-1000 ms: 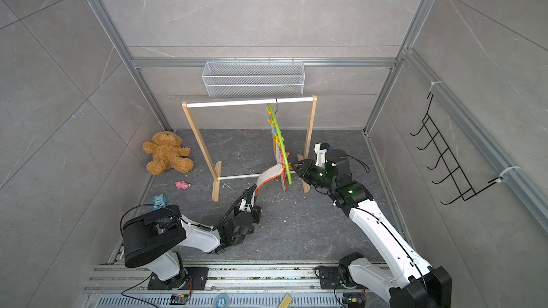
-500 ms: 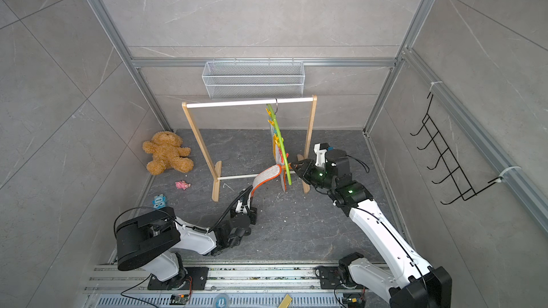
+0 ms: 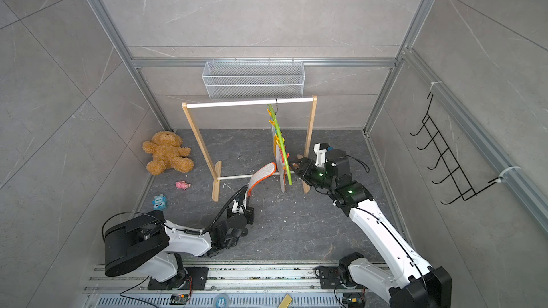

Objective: Take the shoe insoles off the hanger
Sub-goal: Place the insole at the center of the board.

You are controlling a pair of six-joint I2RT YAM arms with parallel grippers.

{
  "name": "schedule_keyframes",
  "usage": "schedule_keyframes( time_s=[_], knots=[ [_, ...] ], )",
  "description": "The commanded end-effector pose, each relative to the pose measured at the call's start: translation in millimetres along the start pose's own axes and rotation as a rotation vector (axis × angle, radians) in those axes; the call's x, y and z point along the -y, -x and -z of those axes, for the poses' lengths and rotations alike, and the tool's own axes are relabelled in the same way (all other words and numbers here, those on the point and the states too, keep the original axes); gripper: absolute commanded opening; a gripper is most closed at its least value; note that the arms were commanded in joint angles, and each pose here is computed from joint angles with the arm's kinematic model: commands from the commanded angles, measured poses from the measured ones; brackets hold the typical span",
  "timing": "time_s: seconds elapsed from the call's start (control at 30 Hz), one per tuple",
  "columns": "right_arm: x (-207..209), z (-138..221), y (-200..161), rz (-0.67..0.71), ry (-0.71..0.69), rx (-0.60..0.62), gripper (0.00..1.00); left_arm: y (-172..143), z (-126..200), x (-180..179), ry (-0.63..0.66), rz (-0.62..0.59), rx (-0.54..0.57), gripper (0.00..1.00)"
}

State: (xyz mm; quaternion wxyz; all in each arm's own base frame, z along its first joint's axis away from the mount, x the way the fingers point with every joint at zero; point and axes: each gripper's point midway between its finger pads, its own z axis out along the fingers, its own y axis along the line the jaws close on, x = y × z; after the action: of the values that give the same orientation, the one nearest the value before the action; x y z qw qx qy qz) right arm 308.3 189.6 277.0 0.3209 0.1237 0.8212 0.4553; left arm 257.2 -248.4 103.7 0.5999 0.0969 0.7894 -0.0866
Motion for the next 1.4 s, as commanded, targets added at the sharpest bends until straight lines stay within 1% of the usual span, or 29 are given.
schedule_keyframes(
  time_s=[0.0,0.13,0.2,0.3,0.4,0.53,0.63,0.77,0.87,1.0,1.17,1.3,1.37],
  knots=[
    [-1.5,7.8,5.9,0.032,-0.025,0.029,0.62,18.1,2.7,2.9,-0.014,0.021,0.009,0.0],
    [1.4,18.2,14.2,0.06,-0.076,0.063,0.74,28.8,8.2,14.2,-0.094,0.005,-0.023,0.0],
    [2.6,23.9,19.1,0.075,-0.098,0.079,0.78,33.7,10.9,14.3,-0.129,0.01,-0.04,0.0],
    [2.4,31.7,26.4,0.101,-0.121,0.098,0.78,45.0,16.3,11.0,-0.188,0.031,-0.069,0.0],
    [-2.4,39.2,32.4,0.138,-0.126,0.118,0.78,63.3,25.2,9.2,-0.263,0.037,-0.074,0.0],
    [-20.9,50.6,41.3,0.22,-0.086,0.156,0.79,94.5,41.3,11.4,-0.384,0.037,-0.077,0.0],
    [-44.9,55.6,41.3,0.296,0.004,0.15,0.8,121.5,53.6,13.2,-0.479,0.056,-0.072,0.0],
    [-92.9,62.4,31.0,0.413,0.23,0.099,0.8,160.8,69.7,21.3,-0.622,0.075,-0.077,0.0],
    [-124.7,70.9,22.4,0.484,0.383,0.054,0.78,187.6,80.7,33.8,-0.725,0.072,-0.08,0.0],
    [-153.1,79.9,11.2,0.558,0.525,-0.025,0.73,220.8,95.8,53.2,-0.859,0.061,-0.071,0.0],
    [-172.0,83.3,4.5,0.586,0.639,-0.095,0.66,255.7,115.6,71.2,-1.006,0.064,-0.044,0.0],
    [-180.5,85.1,-0.7,0.601,0.692,-0.125,0.61,272.0,126.0,79.8,-1.084,0.061,-0.034,0.0],
    [-184.1,84.1,-4.9,0.608,0.707,-0.144,0.55,277.0,129.4,83.5,-1.114,0.061,-0.034,0.0]
  ],
)
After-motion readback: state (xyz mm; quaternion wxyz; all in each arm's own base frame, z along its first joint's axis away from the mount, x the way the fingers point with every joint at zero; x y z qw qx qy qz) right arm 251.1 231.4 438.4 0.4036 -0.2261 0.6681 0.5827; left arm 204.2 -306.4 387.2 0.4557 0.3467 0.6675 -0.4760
